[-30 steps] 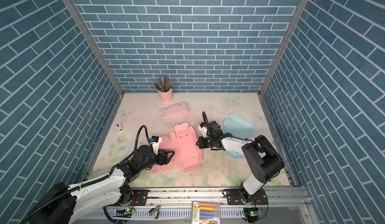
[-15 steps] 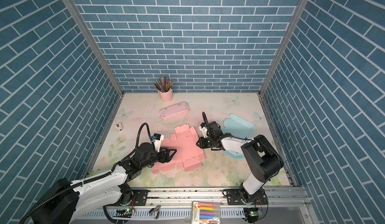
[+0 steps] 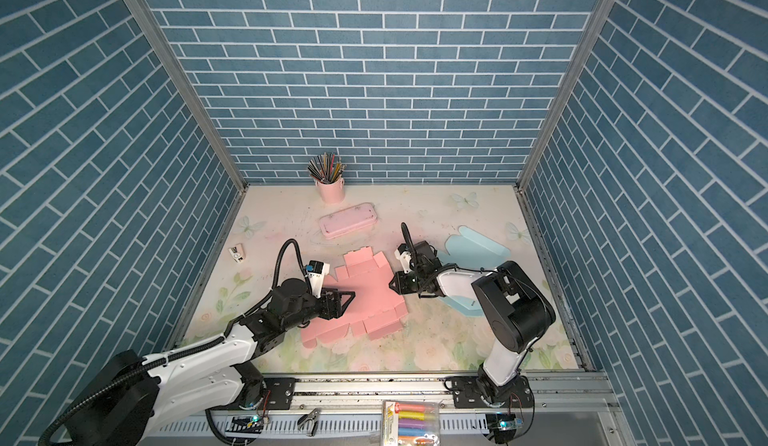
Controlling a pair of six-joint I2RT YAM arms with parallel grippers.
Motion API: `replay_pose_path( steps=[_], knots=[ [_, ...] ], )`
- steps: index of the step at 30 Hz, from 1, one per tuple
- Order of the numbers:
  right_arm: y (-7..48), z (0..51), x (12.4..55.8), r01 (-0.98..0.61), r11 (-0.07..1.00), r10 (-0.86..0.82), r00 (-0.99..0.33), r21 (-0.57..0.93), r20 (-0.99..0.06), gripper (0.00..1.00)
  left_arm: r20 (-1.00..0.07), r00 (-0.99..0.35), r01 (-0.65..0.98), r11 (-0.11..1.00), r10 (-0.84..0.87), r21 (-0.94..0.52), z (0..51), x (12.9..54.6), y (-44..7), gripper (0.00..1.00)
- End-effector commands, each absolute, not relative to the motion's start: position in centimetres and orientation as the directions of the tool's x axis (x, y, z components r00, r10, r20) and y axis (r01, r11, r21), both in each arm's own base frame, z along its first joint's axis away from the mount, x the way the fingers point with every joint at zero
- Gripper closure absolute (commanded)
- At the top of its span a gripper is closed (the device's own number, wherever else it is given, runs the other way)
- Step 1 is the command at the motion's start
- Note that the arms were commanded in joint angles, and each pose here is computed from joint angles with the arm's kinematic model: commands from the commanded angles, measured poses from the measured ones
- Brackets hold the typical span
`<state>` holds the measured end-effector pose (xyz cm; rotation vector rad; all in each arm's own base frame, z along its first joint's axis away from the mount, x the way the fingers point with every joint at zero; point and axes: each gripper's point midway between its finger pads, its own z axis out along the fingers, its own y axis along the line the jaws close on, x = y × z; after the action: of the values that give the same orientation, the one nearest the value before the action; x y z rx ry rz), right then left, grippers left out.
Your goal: Fold the paper box
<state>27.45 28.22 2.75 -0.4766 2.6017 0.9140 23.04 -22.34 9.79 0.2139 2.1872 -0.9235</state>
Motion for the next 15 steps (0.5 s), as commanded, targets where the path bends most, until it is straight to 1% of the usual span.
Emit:
replay_pose_path(
  steps=[1, 5, 8, 15],
  knots=[
    [28.7, 2.9, 28.0, -0.414, 0.735, -0.189, -0.885, 0.537, -0.425, 0.75, -0.716, -0.688, 0.436, 0.721, -0.118, -0.539, 10.7, 23.5, -22.9, 0.21],
    [28.7, 2.6, 28.0, -0.414, 0.744, -0.195, -0.885, 0.524, -0.422, 0.74, -0.712, -0.694, 0.431, 0.731, -0.106, -0.53, 10.2, 23.6, -22.9, 0.21],
    [29.0, 2.5, 27.9, -0.419, 0.748, -0.202, -0.883, 0.515, -0.424, 0.74, -0.707, -0.7, 0.425, 0.735, -0.105, -0.529, 9.8, 23.7, -22.8, 0.21],
    [30.2, 3.4, 27.4, -0.41, 0.695, -0.168, -0.891, 0.59, -0.421, 0.78, -0.673, -0.735, 0.397, 0.75, -0.086, -0.53, 7.1, 23.5, -22.8, 0.22]
  ],
)
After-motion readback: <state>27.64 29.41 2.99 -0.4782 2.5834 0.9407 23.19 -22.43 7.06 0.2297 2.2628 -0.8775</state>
